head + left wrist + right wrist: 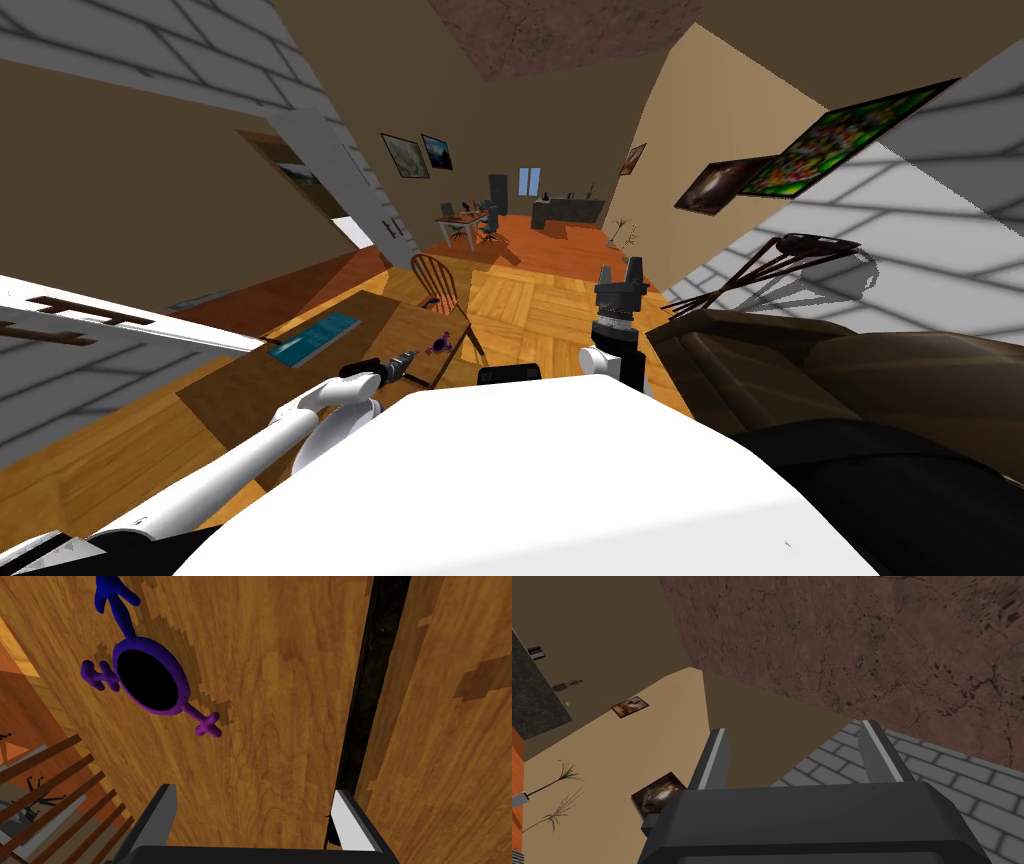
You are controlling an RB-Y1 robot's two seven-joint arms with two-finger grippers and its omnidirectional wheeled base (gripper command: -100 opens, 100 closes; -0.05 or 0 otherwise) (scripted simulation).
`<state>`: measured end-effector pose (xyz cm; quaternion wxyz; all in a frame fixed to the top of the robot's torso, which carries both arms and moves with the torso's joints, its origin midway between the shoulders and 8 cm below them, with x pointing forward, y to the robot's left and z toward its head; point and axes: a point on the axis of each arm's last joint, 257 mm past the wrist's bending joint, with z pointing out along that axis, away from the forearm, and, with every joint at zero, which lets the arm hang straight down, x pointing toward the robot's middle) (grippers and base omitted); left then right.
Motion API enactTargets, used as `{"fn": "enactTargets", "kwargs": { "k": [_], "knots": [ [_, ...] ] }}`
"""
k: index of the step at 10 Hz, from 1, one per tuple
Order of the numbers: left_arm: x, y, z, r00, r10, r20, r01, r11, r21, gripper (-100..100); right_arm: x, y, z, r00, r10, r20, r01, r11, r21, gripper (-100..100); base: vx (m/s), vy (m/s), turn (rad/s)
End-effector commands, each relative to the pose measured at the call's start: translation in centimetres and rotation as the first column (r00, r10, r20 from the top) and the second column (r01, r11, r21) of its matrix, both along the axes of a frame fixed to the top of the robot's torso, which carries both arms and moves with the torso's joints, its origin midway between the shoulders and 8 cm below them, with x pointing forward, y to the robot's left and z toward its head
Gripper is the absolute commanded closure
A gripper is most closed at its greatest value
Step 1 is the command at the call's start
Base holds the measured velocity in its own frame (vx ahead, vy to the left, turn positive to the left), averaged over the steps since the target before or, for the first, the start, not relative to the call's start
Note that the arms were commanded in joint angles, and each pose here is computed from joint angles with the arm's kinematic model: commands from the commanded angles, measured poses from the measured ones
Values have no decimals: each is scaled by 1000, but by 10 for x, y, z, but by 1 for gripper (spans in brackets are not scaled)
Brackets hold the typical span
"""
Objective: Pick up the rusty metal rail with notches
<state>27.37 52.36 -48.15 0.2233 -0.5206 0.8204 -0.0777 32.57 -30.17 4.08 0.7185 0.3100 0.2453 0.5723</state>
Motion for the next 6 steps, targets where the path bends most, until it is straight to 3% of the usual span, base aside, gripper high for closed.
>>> {"fn": "enactTargets", "kwargs": {
  "k": [1,2,3,4,6],
  "knots": [
    [-20,15,-10,997,28,-66,-27,1000,7,-100,0,0,0,1000,0,0,0,1000,0,0,5,8,-160],
    [-22,17,-10,997,37,-69,-37,999,7,-100,0,0,0,1000,0,0,0,1000,0,0,6,14,-99],
    [-38,26,-17,991,50,-125,-49,999,14,-100,0,0,0,1000,0,0,0,1000,0,0,7,14,-145],
    [-43,32,-18,989,70,-132,-68,998,16,-100,0,0,0,1000,0,0,0,1000,0,0,7,15,-89],
    [-75,46,-28,967,115,-230,-114,993,18,-100,0,0,0,1000,0,0,0,1000,0,0,12,13,-196]
  ]
}}
